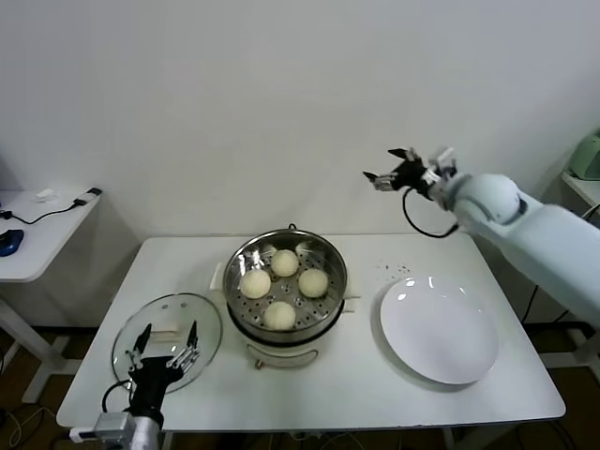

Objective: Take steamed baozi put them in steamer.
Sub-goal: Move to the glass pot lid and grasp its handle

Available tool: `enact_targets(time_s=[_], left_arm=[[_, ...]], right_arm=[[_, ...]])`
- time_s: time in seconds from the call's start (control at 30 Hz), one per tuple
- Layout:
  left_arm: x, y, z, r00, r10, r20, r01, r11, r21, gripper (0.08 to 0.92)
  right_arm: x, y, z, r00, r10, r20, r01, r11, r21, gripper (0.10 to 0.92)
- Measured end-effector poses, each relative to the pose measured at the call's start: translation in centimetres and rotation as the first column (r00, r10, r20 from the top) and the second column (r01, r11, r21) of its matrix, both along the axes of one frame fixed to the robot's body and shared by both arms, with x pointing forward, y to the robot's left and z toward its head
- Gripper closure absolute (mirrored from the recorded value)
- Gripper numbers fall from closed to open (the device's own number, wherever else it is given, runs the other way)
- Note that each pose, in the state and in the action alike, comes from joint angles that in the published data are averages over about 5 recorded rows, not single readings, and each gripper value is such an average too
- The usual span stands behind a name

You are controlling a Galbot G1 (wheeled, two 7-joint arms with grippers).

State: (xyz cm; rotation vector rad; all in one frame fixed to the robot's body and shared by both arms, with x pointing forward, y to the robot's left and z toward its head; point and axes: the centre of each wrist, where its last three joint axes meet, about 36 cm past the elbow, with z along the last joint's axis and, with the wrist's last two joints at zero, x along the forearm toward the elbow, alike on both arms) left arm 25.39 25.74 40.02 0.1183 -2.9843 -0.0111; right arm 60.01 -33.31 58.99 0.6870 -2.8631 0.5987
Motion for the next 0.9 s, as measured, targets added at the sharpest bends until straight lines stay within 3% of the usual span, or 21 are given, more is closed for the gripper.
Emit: enact_targets(time_s=[0.3, 0.63, 0.8, 0.9], left_arm=[[0.7, 1.1, -0.9, 0.9993, 0.01, 0.035, -0.013, 0.996, 0.09, 0.177], [0.8, 1.8, -2.7, 0.9971, 0.04, 0.065, -0.053, 0.975, 0.215, 0.177], [1.0, 2.4, -3.6, 0.9943, 0.048, 0.095, -0.078, 0.936, 0.343, 0.177], [1.2, 3.2, -4.2, 0.9924, 0.044, 0.115, -0.094, 0.878, 0.469, 0.177]], right_arm=[[-6.2, -4.2, -9.8, 0.987, -0.156, 0.04, 0.145, 0.971, 0.188, 0.2], [-17.4, -5.0, -25.0, 0.955, -0.295, -0.021, 0.288, 0.91, 0.3, 0.2], [-22.7, -3.9, -29.5, 0.938, -0.339, -0.074, 0.345, 0.89, 0.298, 0.199], [-24.8, -3.3, -30.8, 0.929, -0.358, -0.095, 0.37, 0.883, 0.289, 0.199]])
